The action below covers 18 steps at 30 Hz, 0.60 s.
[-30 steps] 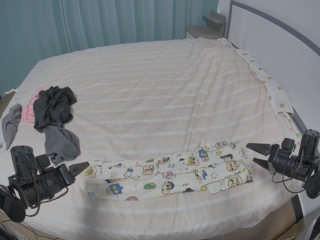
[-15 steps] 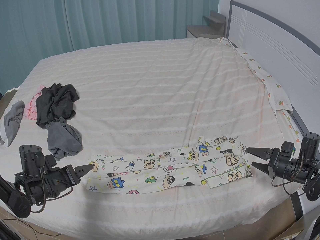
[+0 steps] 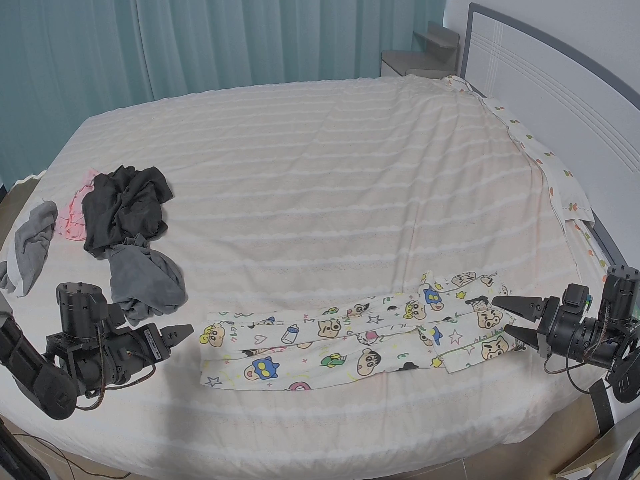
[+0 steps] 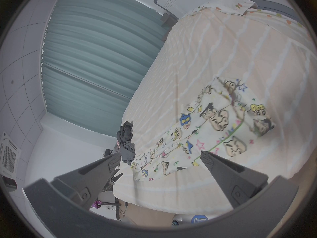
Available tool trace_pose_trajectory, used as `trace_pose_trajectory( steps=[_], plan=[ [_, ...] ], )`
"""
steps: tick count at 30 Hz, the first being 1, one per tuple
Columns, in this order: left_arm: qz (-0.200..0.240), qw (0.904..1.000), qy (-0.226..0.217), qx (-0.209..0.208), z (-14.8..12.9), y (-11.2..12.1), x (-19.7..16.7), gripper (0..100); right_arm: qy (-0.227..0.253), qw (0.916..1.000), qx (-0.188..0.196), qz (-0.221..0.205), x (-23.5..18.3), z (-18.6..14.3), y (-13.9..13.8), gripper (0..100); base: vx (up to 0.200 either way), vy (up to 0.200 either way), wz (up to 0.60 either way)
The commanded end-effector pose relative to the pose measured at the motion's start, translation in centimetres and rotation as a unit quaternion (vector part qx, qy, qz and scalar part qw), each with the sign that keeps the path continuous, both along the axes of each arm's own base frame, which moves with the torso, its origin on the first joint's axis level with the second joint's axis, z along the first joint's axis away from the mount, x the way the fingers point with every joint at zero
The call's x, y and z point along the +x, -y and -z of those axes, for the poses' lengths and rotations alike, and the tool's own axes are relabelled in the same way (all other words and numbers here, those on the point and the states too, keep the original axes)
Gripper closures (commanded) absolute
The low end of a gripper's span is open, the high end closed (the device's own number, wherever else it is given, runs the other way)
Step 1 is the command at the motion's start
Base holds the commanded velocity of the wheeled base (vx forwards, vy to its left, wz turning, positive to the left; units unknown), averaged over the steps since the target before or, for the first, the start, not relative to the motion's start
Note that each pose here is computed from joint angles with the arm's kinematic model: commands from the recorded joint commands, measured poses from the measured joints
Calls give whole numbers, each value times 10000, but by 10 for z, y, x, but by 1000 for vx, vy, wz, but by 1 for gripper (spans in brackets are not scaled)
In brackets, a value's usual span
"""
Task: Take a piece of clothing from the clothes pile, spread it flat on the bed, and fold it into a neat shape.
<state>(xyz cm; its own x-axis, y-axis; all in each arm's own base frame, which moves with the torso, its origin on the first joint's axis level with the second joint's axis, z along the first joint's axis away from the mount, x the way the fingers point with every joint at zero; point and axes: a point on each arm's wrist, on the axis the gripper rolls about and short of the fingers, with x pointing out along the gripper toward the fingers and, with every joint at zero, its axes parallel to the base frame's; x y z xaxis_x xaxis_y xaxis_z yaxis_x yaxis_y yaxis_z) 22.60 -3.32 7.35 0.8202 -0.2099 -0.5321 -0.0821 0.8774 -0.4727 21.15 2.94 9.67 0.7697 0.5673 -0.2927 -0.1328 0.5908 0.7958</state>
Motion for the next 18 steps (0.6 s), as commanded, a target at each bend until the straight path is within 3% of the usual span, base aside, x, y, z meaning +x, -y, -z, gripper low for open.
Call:
trace_pose_trajectory(
  steps=[1,6,11,18],
  plan=[
    [99,9997,-221,91,15,4,18,0,-32,10000,1,-17,1,1,0,0,0,0,0],
    [276,9994,-215,0,20,9,39,0,-50,9999,29,-97,-1,2,0,0,0,0,0],
    [983,9945,-289,-224,28,23,48,0,-76,9999,20,-99,-1,3,0,0,0,0,0],
    [1458,9885,-389,-23,49,45,67,0,-114,9998,17,-145,-2,5,-2,0,0,0,0]
  ],
)
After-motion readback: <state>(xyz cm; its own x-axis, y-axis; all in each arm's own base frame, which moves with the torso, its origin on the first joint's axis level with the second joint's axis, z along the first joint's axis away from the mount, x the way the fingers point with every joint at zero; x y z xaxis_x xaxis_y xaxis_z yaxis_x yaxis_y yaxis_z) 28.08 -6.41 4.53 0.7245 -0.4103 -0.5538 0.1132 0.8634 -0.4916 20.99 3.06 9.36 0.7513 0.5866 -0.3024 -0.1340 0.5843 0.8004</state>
